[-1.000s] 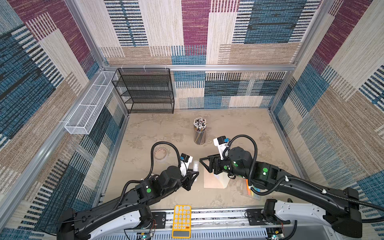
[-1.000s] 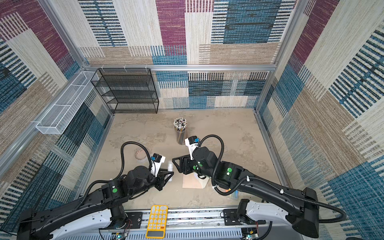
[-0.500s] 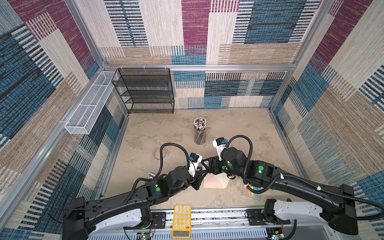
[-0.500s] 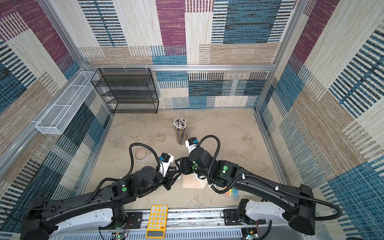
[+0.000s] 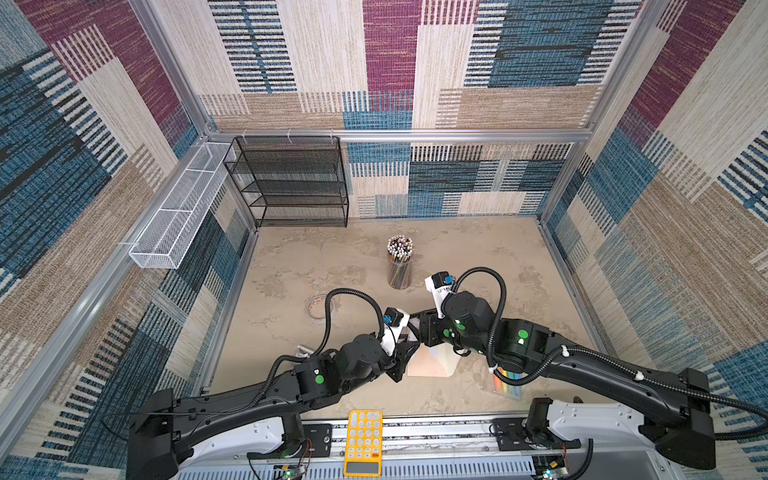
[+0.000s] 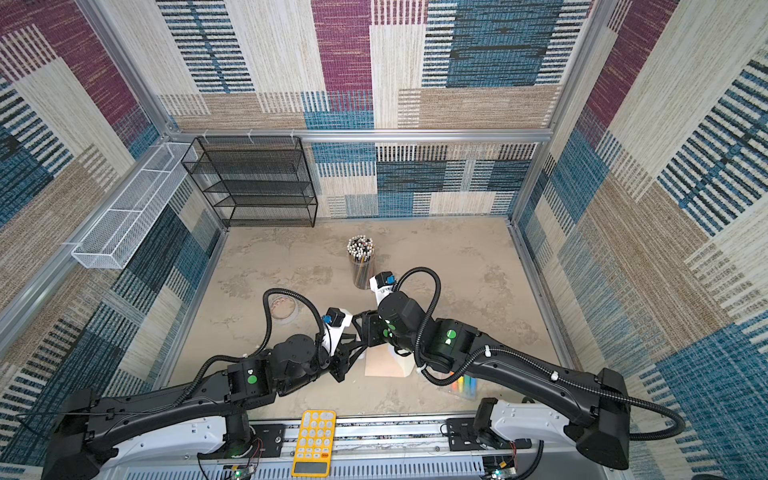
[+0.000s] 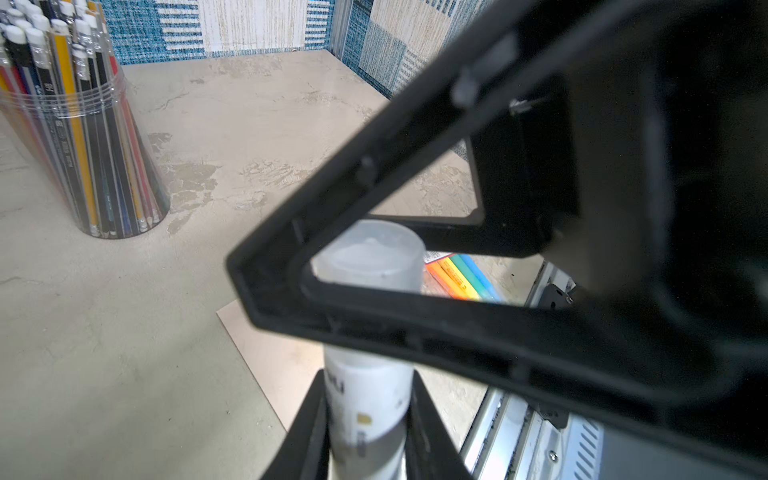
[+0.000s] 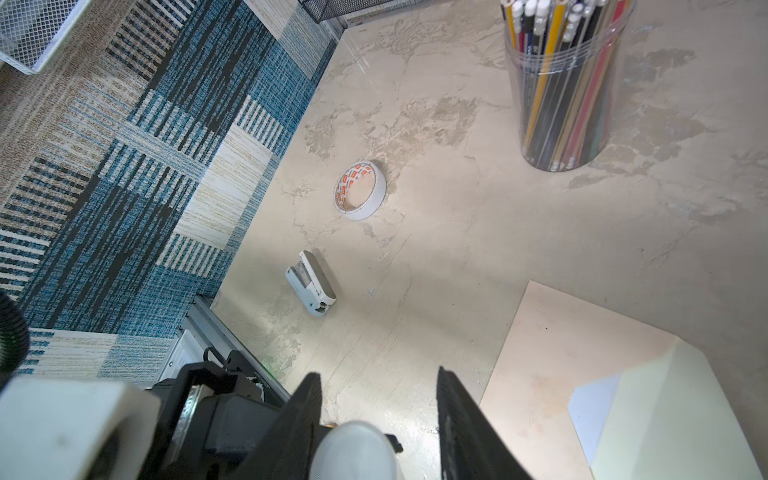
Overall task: Place the letter into the envelope and seal it
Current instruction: 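Grip the glue stick cap with the right gripper and pull it off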
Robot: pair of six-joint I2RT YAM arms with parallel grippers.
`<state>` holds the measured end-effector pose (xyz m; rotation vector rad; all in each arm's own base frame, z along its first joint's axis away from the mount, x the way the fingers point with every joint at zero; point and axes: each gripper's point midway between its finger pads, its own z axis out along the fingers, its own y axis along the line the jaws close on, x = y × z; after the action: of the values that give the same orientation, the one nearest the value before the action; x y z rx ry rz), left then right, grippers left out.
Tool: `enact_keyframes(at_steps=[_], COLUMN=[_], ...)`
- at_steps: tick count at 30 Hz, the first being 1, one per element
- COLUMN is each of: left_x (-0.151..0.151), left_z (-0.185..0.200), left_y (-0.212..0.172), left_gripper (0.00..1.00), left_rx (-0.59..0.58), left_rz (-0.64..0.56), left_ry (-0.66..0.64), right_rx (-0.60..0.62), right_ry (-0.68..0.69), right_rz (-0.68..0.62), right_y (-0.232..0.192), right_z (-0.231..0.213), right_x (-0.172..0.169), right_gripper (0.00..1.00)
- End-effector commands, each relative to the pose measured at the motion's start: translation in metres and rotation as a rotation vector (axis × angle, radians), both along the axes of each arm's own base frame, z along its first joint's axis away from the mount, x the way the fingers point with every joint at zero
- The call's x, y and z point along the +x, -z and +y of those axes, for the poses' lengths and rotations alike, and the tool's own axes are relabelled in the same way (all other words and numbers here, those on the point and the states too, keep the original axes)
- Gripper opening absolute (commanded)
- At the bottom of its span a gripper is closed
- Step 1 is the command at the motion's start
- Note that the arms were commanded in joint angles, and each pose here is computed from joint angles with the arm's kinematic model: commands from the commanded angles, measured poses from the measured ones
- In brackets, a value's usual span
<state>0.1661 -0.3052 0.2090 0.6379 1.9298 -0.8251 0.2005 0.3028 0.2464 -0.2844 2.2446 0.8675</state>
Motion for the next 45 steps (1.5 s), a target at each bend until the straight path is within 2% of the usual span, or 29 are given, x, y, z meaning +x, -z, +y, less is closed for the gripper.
enact_keyframes(at_steps=[1, 10, 15, 20, 38, 45], left_x=[0.002, 0.002, 0.001, 0.002, 0.000, -0.006], left_z=[-0.002, -0.001, 0.000, 0.003, 0.017, 0.024], left_y=[-0.010, -0.005, 0.005, 0.018, 0.022, 0.007], left_gripper=[0.14, 0.14, 0.11, 0.04, 0.00, 0.01], left_rx=[-0.023, -0.008, 0.023, 0.080, 0.101, 0.052], left_rz=[-0.036, -0.028, -0.014, 0.006, 0.009, -0.012], left_ry=[-0.005, -0.010, -0.010, -0.021, -0.045, -0.035], right_rx=[0.020, 0.030, 0.024, 0.024, -0.025, -0.079], right_ry=[0.011, 0.014, 0.017, 0.017, 0.055, 0.180], right_rz=[-0.020, -0.034, -0.046, -0.059, -0.089, -0.141], right_y=[-0.008, -0.010, -0.013, -0.020, -0.028, -0.036], right_z=[0.001, 0.001, 0.000, 0.000, -0.007, -0.045], right_x=[0.004, 0.005, 0.006, 0.007, 0.021, 0.054], right_gripper=[0.41, 0.26, 0.21, 0.20, 0.19, 0.21])
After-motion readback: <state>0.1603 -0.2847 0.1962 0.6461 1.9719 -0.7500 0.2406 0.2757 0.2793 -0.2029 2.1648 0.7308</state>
